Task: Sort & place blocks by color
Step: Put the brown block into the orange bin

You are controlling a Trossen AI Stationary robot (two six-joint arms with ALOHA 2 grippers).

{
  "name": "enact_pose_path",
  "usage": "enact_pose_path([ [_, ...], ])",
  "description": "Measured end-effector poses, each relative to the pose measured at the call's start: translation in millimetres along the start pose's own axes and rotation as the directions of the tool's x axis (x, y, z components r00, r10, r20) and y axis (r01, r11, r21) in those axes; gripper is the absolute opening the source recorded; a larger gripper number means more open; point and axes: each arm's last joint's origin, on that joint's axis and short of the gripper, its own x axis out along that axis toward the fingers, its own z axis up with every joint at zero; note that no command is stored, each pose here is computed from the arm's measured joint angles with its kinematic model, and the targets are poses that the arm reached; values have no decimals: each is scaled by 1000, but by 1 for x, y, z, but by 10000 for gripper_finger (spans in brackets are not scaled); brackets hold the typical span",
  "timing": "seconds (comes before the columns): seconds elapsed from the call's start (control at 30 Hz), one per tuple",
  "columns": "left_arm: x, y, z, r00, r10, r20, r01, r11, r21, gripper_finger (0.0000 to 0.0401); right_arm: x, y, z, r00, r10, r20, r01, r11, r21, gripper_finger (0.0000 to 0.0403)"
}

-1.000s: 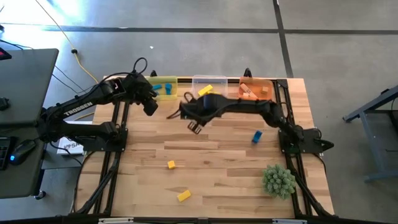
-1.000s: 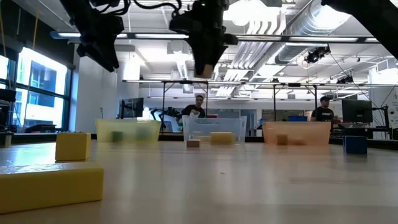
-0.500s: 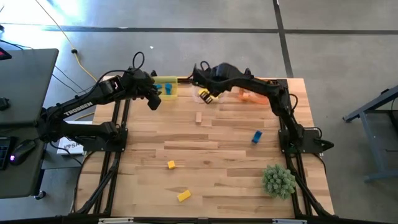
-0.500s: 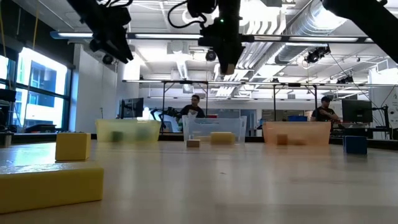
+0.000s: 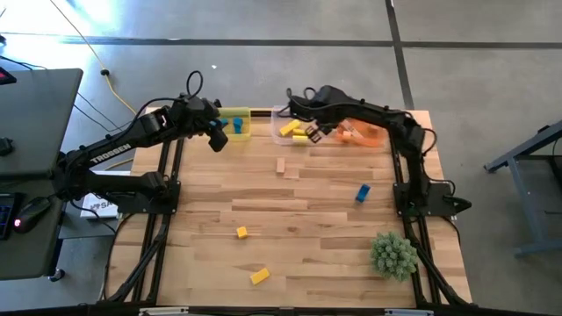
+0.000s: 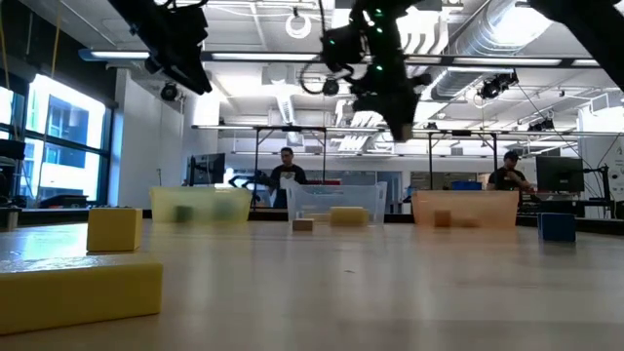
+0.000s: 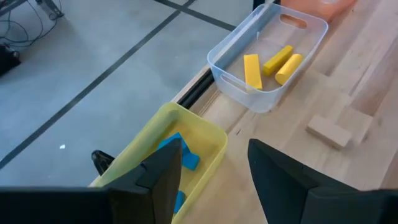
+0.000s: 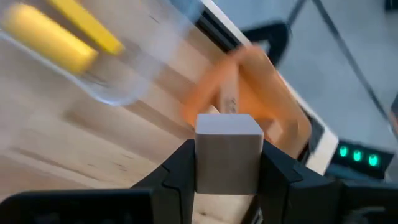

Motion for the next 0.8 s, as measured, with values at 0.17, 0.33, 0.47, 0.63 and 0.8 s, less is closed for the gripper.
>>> enact_pose_path([
  [0.17,0,0,0,1000,2,0,-2,1000,0,172,21,-27,-22,999,-2,-50,9,992,127,100],
  [0.33,0,0,2,1000,3,16,-3,1000,-12,172,49,-51,-37,997,70,-40,-57,961,269,100],
  [0.47,0,0,2,1000,3,16,-2,999,-38,172,80,-68,-44,992,122,-25,-104,923,371,100],
  [0.63,0,0,2,1000,3,17,-2,999,-45,172,118,-81,-44,977,214,3,-194,882,430,100],
  [0.8,0,0,2,1000,3,17,-1,997,-75,172,140,-90,-45,960,276,42,-262,840,475,100],
])
